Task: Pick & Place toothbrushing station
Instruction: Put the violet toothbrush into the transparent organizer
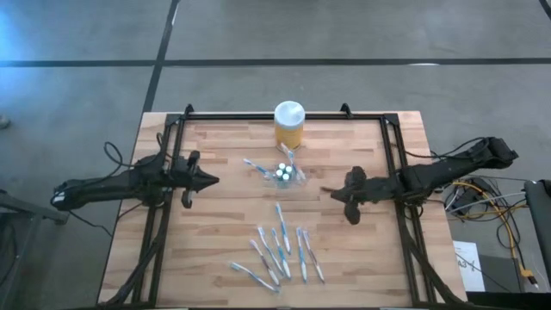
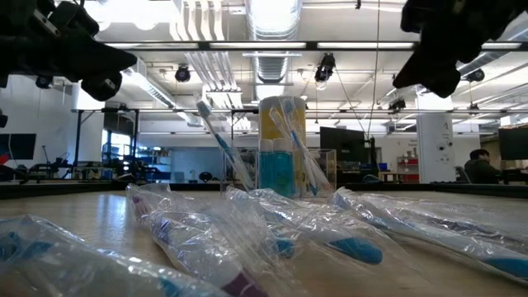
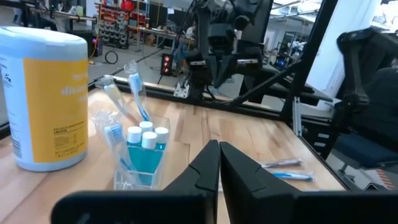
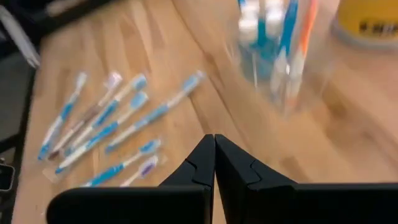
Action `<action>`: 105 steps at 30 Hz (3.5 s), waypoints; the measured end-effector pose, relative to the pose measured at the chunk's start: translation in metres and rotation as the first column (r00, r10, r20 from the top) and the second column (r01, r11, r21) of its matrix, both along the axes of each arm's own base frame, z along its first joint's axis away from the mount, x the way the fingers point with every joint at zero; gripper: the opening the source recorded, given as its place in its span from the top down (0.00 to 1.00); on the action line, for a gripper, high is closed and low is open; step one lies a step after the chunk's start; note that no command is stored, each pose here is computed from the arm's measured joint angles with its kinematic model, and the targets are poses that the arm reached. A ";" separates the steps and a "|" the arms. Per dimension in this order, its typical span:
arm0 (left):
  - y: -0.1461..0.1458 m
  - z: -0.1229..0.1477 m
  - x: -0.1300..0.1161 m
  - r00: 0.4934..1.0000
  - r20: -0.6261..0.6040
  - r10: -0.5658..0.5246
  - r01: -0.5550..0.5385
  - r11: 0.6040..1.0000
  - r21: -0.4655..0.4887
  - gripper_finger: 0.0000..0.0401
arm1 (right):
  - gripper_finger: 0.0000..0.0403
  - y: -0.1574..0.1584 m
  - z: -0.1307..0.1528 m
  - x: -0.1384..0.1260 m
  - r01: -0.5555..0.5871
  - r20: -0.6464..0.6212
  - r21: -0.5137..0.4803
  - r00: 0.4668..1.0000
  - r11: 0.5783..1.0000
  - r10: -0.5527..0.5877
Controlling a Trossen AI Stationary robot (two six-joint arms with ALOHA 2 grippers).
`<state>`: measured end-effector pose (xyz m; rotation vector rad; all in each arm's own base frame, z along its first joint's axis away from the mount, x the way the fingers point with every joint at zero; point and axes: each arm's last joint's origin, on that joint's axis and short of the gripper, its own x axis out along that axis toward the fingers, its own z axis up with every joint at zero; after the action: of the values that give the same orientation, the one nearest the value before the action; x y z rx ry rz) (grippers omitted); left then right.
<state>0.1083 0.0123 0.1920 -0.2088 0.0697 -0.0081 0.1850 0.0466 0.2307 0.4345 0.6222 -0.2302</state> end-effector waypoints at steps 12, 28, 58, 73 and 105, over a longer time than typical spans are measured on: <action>0.000 -0.007 0.001 1.000 -0.022 -0.001 0.001 1.000 0.008 0.98 | 0.98 0.064 -0.020 0.074 -0.114 -0.279 0.040 0.953 0.993 0.120; 0.000 -0.004 0.001 1.000 0.005 -0.016 0.016 0.998 -0.058 0.99 | 0.68 0.141 -0.062 0.125 -0.193 -0.486 0.271 0.818 0.943 0.307; -0.003 -0.003 0.000 0.996 0.010 -0.093 0.093 0.991 -0.094 0.97 | 0.43 0.142 -0.106 0.136 0.301 -0.620 0.184 0.774 0.936 -0.127; -0.003 -0.003 0.000 0.996 0.013 -0.092 0.093 0.991 -0.093 0.96 | 0.65 0.138 -0.105 0.128 0.219 -0.642 0.101 0.759 0.970 -0.105; -0.005 0.021 -0.001 0.957 0.215 -0.194 0.181 0.980 0.077 0.98 | 0.96 0.093 0.044 0.123 -0.063 -0.032 -0.340 0.998 0.938 0.055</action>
<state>0.1077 0.0069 0.2133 -0.1431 -0.1337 -0.2182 0.3076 0.1392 0.2751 0.0784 0.6018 -0.2798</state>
